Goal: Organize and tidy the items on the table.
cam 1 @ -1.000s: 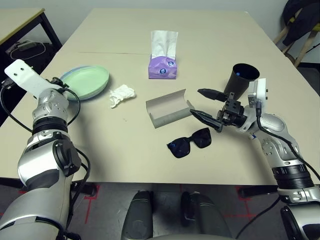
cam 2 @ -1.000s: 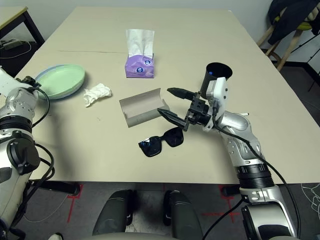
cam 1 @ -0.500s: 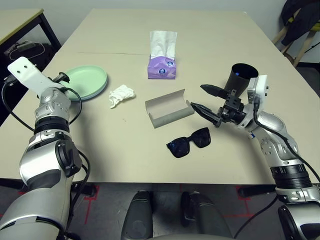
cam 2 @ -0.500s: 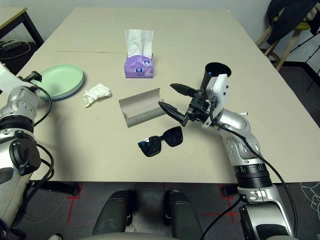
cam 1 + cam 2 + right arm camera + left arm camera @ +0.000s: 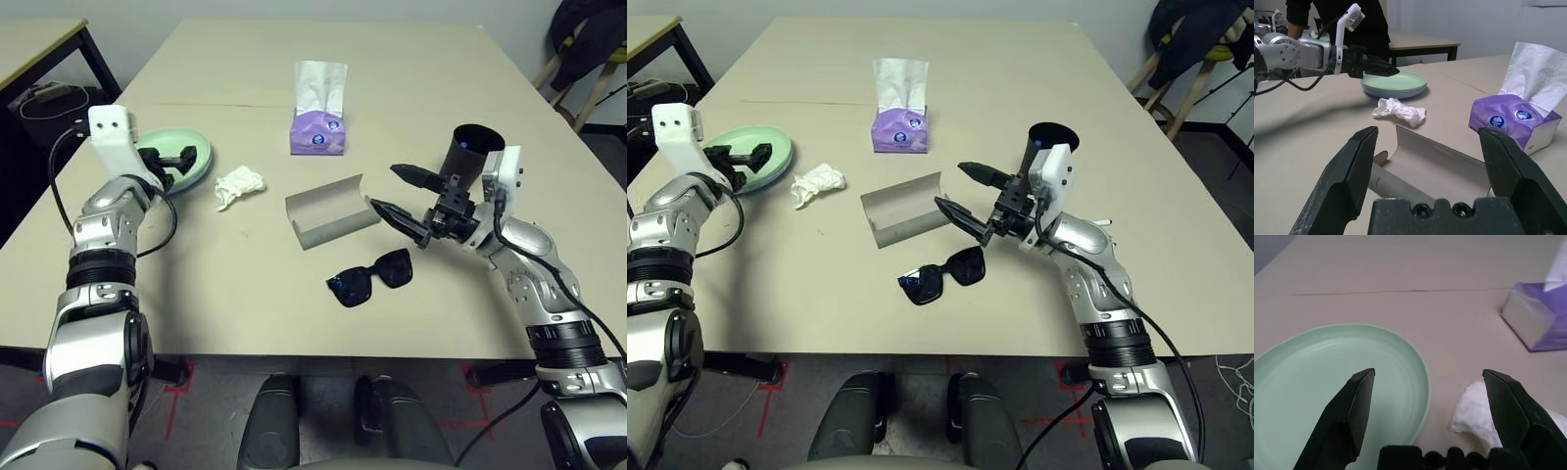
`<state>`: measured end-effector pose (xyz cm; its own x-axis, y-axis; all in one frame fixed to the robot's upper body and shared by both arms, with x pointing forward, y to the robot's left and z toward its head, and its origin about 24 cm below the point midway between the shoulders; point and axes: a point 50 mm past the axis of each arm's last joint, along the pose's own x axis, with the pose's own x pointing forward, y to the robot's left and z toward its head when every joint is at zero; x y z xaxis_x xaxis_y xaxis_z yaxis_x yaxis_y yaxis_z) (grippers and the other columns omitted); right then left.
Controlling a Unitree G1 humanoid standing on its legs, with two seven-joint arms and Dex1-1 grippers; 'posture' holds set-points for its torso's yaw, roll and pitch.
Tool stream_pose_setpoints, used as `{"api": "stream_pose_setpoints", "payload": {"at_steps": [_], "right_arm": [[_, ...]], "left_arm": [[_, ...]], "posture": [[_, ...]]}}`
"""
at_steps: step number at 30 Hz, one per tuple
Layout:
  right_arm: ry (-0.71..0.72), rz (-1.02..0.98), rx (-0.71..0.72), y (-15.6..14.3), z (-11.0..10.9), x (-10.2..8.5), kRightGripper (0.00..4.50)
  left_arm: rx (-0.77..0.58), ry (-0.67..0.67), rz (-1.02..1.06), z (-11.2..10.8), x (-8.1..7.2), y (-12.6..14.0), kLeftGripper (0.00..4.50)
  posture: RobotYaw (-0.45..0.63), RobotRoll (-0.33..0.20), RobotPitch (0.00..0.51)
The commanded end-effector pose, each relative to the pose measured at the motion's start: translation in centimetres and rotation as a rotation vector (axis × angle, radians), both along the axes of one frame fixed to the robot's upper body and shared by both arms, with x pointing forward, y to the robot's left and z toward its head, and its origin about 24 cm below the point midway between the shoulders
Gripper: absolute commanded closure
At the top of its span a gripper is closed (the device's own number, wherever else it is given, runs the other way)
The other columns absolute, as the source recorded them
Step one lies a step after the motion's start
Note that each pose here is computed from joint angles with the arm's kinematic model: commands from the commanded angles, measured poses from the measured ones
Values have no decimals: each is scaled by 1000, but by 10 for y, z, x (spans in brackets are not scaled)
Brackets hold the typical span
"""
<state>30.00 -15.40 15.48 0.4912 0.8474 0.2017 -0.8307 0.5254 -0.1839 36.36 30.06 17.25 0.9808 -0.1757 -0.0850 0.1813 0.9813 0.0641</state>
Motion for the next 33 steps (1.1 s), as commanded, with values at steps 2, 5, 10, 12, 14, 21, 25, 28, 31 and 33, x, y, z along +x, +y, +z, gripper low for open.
{"api": "stream_pose_setpoints", "payload": {"at_steps": [2, 5, 10, 12, 14, 21, 25, 28, 31, 33], "right_arm": [[38, -29, -20, 0, -2, 5, 0], [58, -33, -22, 2, -4, 6, 0], [84, -41, -31, 4, -7, 7, 0], [81, -38, -29, 4, -6, 7, 0], [77, -36, -28, 4, -5, 7, 0], [69, -35, -24, 4, -1, 5, 0], [69, -35, -23, 5, -1, 4, 0], [68, -37, -24, 4, 0, 4, 0], [67, -40, -24, 4, -1, 3, 0], [67, -41, -24, 4, -1, 2, 0]], "left_arm": [[116, 38, -171, -7, -5, -8, 33], [147, 54, -241, -11, -6, -13, 33], [181, 89, -334, -20, -7, -23, 33], [216, 108, -365, -23, -7, -26, 33], [228, 123, -372, -26, -5, -28, 33], [270, 175, -434, -37, -1, -36, 33], [301, 200, -437, -43, 2, -40, 33], [306, 195, -420, -44, 6, -42, 193], [293, 173, -405, -42, 9, -45, 934], [287, 160, -399, -40, 11, -45, 1740]], "posture": [[129, 0, 137], [131, 0, 137], [135, 0, 140], [135, 0, 140], [134, 0, 141], [125, 0, 143], [121, 0, 144], [121, 0, 144], [108, 0, 144], [108, 0, 144]]}}
